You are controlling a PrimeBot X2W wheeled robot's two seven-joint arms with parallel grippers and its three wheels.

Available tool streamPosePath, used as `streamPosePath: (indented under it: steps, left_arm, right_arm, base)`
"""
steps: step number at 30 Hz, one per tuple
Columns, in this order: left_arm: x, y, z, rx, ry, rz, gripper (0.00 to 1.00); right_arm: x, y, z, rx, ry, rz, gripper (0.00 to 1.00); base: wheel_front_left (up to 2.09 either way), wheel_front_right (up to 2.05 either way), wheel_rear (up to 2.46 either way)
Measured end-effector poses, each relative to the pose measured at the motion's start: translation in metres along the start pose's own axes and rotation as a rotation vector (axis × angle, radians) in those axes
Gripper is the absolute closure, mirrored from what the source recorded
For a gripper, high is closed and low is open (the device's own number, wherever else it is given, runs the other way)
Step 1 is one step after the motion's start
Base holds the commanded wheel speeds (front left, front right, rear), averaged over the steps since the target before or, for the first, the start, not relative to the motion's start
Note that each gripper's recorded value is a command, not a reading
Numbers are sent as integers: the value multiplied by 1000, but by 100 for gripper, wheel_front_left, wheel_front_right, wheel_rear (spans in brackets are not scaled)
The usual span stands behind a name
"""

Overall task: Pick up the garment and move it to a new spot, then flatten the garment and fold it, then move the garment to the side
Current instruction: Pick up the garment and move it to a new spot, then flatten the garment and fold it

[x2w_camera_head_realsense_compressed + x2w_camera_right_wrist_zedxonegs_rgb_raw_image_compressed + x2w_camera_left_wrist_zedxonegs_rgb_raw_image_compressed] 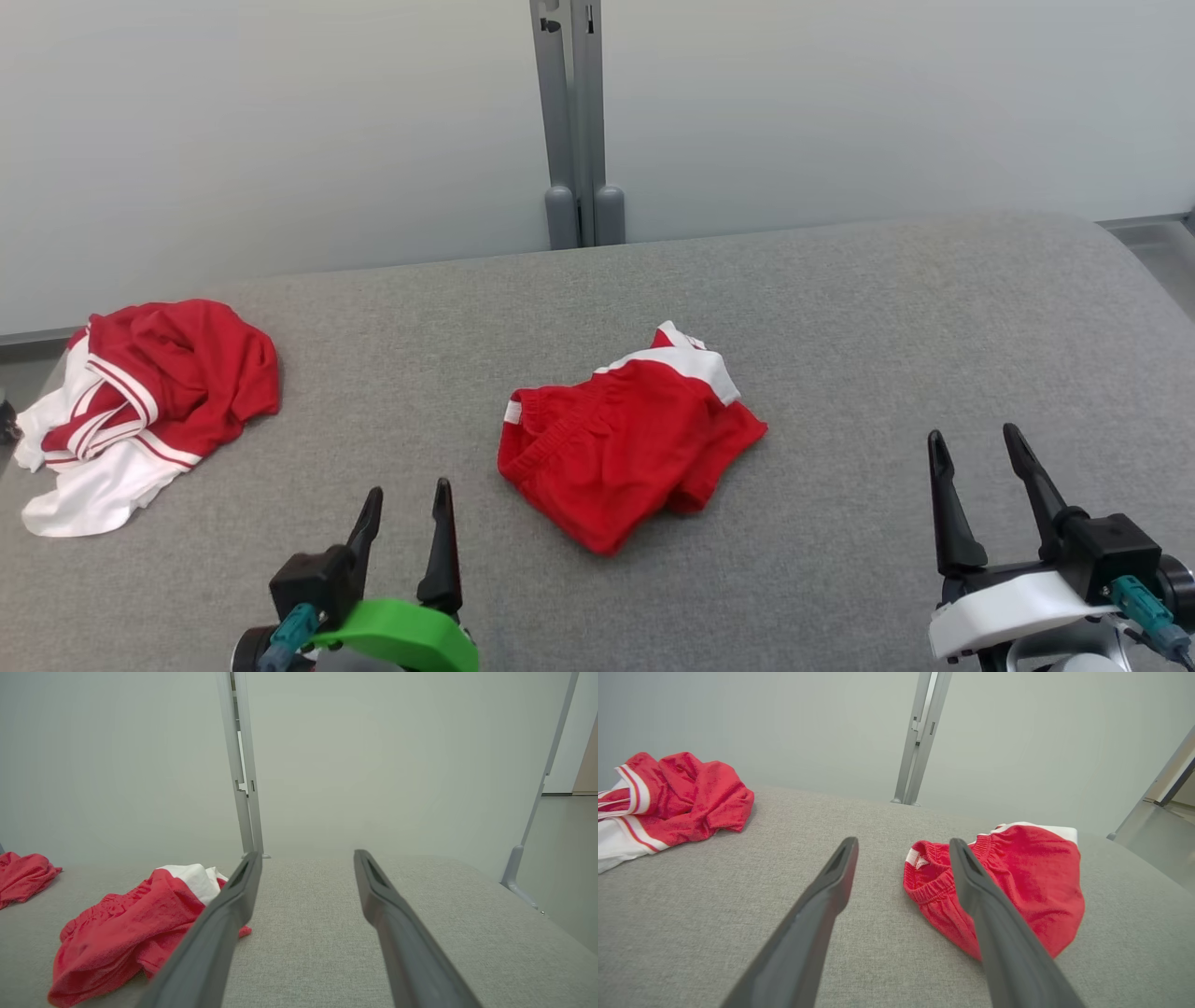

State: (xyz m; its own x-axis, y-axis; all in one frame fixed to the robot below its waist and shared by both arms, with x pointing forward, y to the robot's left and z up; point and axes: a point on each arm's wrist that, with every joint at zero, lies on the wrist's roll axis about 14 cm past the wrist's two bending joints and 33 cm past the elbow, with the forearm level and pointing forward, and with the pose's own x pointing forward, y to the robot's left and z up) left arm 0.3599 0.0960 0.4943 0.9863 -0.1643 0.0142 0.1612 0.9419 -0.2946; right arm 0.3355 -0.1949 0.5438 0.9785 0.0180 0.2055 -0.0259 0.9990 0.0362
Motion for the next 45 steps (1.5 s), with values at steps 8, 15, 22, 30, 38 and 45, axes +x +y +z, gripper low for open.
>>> streamPosePath:
  steps: [8,15,22,30,38,45]
  left_arm:
    - [-24,29,-2,18,-8,79,0]
    - [-26,30,-1,25,-10,84,0]
    - [-25,29,-1,28,-11,82,0]
    - [-25,29,-3,29,-5,82,0]
    - [-25,30,-5,33,1,86,0]
    - [-25,31,-6,32,5,92,0]
  right_arm:
    - [-9,19,-18,39,58,50,0]
    - [-10,21,-24,46,76,54,0]
    - [-12,21,-29,49,91,54,0]
    - [-11,20,-30,48,94,50,0]
    - [-6,23,-32,38,100,63,0]
    - [36,52,-19,2,53,161,0]
  base:
    - [0,0,0]
    - [0,0,0]
    - [0,0,0]
    - [0,0,0]
    - [0,0,0]
    - [0,0,0]
